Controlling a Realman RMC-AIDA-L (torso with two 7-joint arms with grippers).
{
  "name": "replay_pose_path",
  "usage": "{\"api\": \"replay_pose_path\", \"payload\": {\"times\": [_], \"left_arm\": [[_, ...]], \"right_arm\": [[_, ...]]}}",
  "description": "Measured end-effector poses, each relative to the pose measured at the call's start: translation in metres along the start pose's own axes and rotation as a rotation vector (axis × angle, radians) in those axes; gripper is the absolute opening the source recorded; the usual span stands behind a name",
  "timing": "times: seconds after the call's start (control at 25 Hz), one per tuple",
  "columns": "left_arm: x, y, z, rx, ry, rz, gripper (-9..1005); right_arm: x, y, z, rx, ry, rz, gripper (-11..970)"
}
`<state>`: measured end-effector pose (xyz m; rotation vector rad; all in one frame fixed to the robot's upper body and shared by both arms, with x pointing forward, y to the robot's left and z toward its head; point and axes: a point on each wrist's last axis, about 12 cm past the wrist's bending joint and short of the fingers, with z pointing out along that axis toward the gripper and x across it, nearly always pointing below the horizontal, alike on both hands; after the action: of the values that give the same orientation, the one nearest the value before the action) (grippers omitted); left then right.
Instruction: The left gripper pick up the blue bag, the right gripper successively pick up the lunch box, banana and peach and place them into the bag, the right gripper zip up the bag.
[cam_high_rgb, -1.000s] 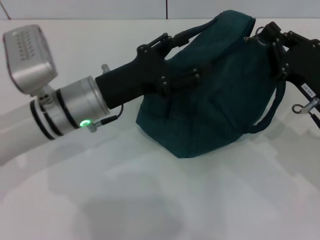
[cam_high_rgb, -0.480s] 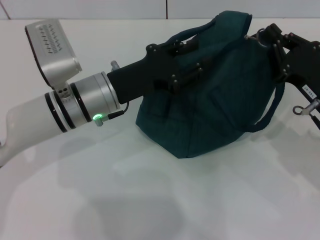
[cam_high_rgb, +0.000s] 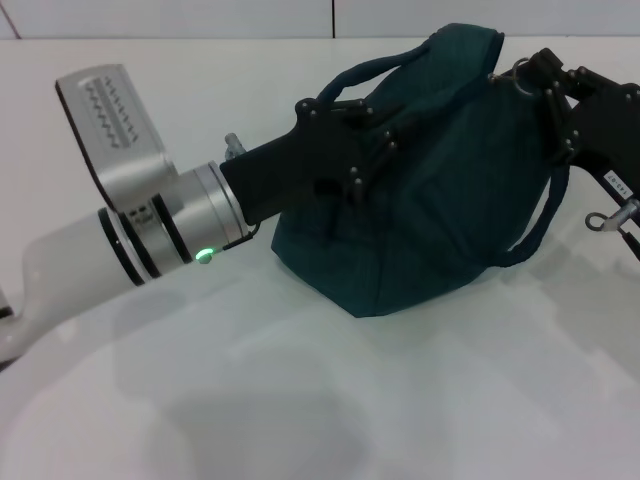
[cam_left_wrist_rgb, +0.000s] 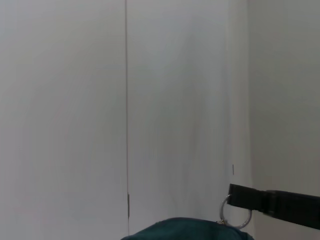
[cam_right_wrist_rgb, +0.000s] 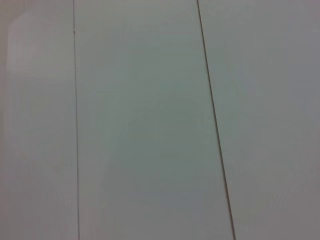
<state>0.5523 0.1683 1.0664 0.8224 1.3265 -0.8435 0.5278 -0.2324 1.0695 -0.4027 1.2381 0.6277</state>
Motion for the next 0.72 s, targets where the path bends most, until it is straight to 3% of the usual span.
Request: {"api": "replay_pose_path", "payload": {"times": [0.2,0.72], "left_arm": [[0.002,-0.009,-0.006,-0.002,-0.039,0.071,125],[0.003,-0.016,-0.03,-0.066,-0.117,0.203,58]], "right_arm": [[0.002,0.005,0.003,-0.035,0.01,0.012,14],[-0.001,0.015,0.014,-0.089,-0.011,0.071,13]]}}
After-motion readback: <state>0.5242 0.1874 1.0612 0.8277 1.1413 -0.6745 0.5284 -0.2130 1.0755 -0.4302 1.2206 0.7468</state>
